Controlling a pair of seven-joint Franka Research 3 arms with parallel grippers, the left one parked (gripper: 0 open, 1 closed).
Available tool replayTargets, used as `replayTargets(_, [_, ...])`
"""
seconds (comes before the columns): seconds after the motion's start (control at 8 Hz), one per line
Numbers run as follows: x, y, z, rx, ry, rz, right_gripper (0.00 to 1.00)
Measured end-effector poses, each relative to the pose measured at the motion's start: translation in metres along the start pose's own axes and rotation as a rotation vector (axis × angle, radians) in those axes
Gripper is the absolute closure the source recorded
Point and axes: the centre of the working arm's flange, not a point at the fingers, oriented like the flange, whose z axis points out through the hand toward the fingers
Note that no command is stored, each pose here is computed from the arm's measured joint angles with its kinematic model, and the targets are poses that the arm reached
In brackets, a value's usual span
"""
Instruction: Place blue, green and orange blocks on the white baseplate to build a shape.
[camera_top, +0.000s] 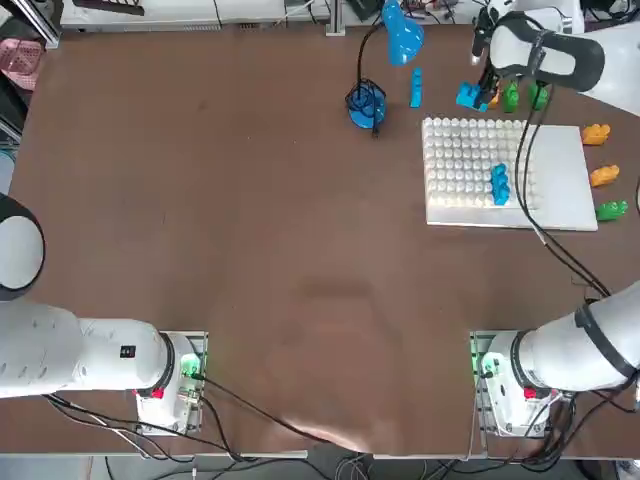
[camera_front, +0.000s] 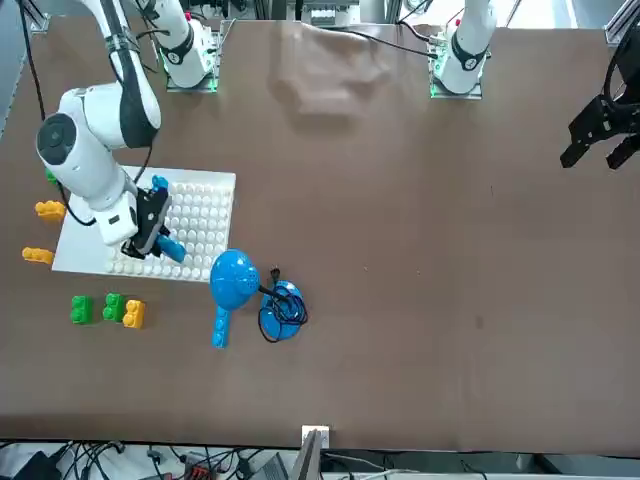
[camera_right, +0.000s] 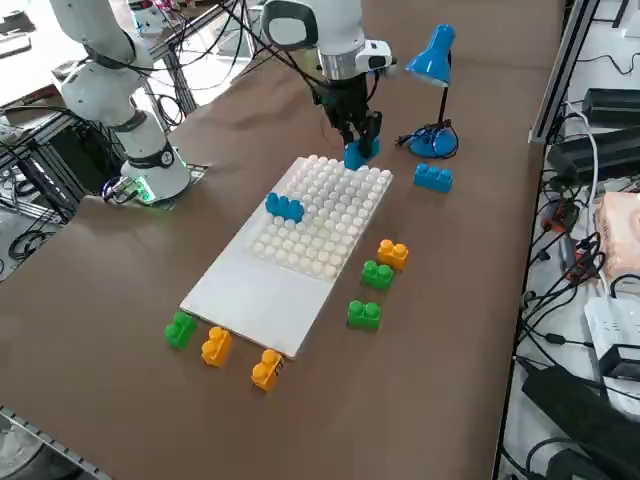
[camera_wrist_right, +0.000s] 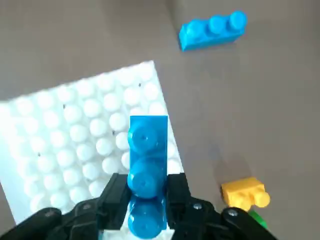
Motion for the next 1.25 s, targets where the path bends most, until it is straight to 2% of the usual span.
replayTargets(0.38, [-0.038,-0.014,0.018,0.006,0.002,-0.121,0.62])
replayTargets(0.75, [-0.056,-0.035,0.034,0.024,0.056,-0.144,0.62])
replayTargets(1.25, [-0.090,-0.063,0.058,0.022,0.044,-0.161,0.62])
